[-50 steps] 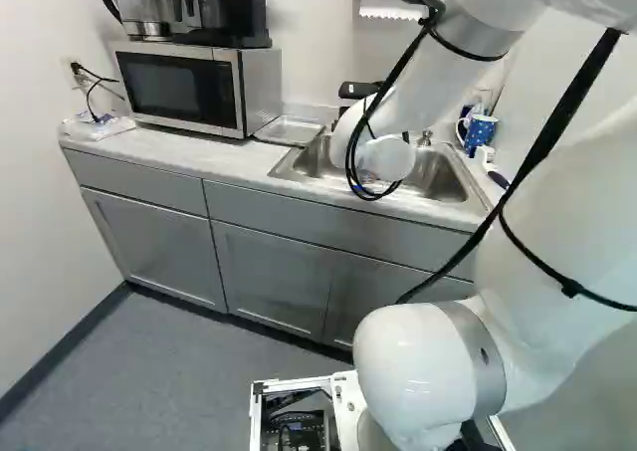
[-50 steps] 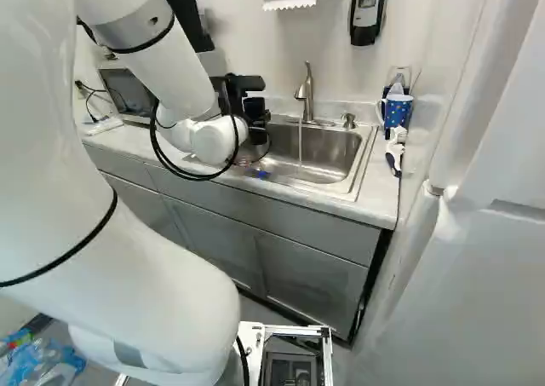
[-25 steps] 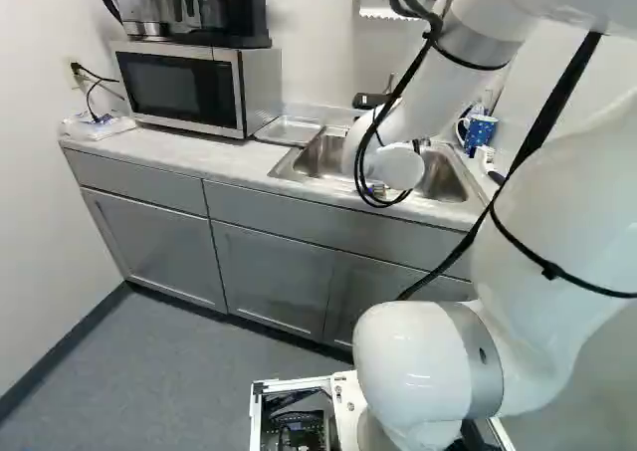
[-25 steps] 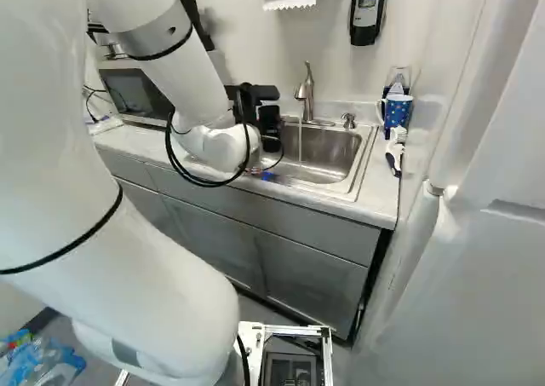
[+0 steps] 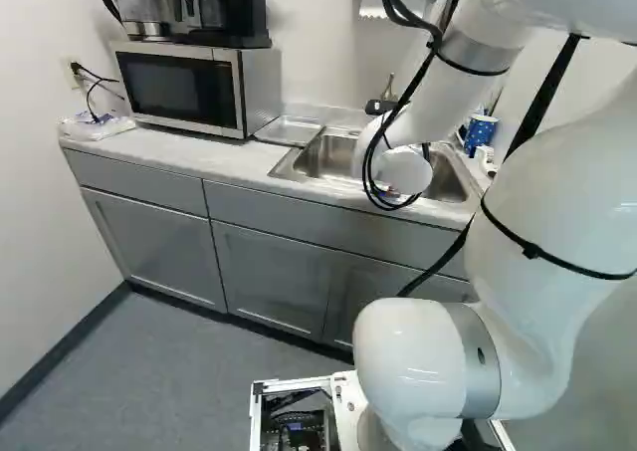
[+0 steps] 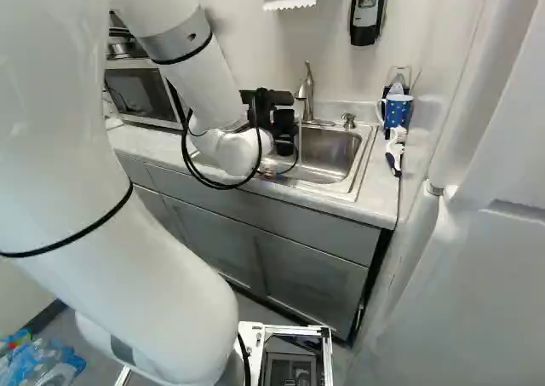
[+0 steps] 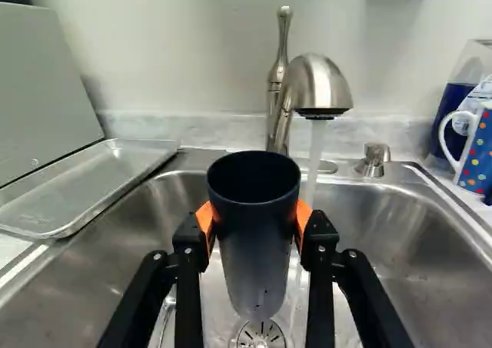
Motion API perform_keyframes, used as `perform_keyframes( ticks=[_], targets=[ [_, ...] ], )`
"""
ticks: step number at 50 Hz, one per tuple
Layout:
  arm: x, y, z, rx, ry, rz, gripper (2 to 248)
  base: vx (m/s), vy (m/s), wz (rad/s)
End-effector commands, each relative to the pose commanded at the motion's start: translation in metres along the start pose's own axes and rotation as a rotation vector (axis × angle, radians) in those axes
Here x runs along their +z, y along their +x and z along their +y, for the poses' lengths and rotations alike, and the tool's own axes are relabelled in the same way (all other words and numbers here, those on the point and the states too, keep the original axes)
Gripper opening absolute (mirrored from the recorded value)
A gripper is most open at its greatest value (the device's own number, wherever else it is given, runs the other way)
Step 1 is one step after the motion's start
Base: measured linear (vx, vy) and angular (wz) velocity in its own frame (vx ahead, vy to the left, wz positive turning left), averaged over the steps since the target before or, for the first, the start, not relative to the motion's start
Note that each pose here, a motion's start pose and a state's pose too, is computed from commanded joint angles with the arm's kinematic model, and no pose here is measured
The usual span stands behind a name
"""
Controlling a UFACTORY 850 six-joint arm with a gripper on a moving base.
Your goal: Rinse the cup and place it in the tray
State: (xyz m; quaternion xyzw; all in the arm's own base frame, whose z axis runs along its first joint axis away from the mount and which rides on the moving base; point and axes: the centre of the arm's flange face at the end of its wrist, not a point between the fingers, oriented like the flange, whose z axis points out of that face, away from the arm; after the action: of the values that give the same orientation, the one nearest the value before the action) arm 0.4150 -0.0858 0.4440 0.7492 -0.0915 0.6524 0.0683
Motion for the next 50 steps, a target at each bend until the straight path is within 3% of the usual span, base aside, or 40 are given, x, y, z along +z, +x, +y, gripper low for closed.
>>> perform_keyframes(
  ticks=[26, 50],
  targets=[
    [0.009, 0.004, 0.036, 0.011, -0.083, 0.027, 122, 0.0, 0.0, 0.0],
    [0.009, 0.004, 0.036, 0.011, -0.083, 0.027, 122, 0.0, 0.0, 0.0]
  ],
)
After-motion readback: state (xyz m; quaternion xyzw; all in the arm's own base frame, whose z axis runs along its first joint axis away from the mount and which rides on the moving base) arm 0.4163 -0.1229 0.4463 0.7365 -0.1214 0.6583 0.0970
